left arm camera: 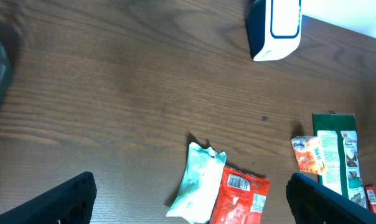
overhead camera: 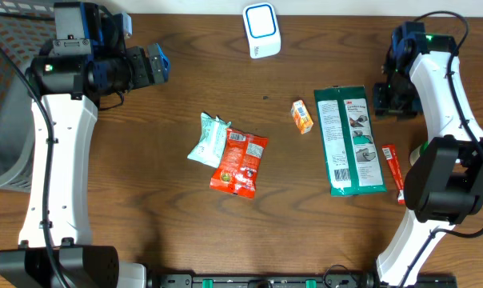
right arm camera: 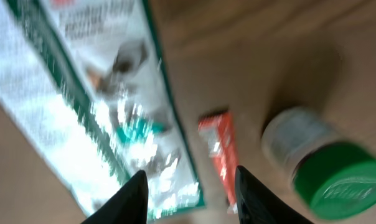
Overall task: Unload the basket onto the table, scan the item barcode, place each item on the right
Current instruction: 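Move the right gripper back toward the green glove pack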
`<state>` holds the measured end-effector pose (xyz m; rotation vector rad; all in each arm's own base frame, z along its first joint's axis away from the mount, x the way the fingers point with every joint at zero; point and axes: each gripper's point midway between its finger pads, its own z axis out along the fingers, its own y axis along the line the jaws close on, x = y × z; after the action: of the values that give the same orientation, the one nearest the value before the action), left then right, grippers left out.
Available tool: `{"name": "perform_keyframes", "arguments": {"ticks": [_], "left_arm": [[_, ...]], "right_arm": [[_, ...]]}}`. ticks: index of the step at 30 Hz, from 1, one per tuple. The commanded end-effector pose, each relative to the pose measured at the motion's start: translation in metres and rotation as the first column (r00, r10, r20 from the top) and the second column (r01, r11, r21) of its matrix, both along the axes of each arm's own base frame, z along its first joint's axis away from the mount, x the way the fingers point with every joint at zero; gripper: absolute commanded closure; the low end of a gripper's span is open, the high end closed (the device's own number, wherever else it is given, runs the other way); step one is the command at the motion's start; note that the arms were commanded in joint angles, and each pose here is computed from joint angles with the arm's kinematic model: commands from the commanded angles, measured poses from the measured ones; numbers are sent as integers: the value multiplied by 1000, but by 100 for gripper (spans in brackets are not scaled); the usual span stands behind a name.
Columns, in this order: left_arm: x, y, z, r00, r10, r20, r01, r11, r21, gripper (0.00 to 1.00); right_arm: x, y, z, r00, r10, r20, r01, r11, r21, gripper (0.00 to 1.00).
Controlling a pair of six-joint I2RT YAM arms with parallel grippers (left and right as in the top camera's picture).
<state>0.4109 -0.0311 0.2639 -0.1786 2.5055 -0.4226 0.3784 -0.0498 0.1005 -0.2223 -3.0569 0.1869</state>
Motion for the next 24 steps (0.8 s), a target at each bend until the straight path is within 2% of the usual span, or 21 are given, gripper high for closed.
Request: {"name": "perform_keyframes", "arguments": {"ticks": [1,2,4,11,15,24], "left_arm": [[1,-1,3,1000,-12,7,12,1000,-1,3],[1,-1,3,1000,-12,7,12,1000,-1,3],[1,-1,3,1000,-12,7,12,1000,-1,3],[1,-1,3,1000,-12,7,12,1000,-1,3],[1,-1,3,1000,-12,7,12,1000,-1,3],[1,-1,3,1000,-12,7,12,1000,-1,3]], "right_arm": [[-21,9,1,996,13,-86,-8,998,57,65],[-30,10,1,993,9,-121,-2,998,60,72],[-48,11,-1,981,-6,-194,18,998,61,99],[-88,8,-35,943,-19,-334,37,998,48,99],[-101,-13,-52,930,-76,-359,60,997,-55,99],[-116,-37,-80,929,-88,-359,33,987,-156,99]]}}
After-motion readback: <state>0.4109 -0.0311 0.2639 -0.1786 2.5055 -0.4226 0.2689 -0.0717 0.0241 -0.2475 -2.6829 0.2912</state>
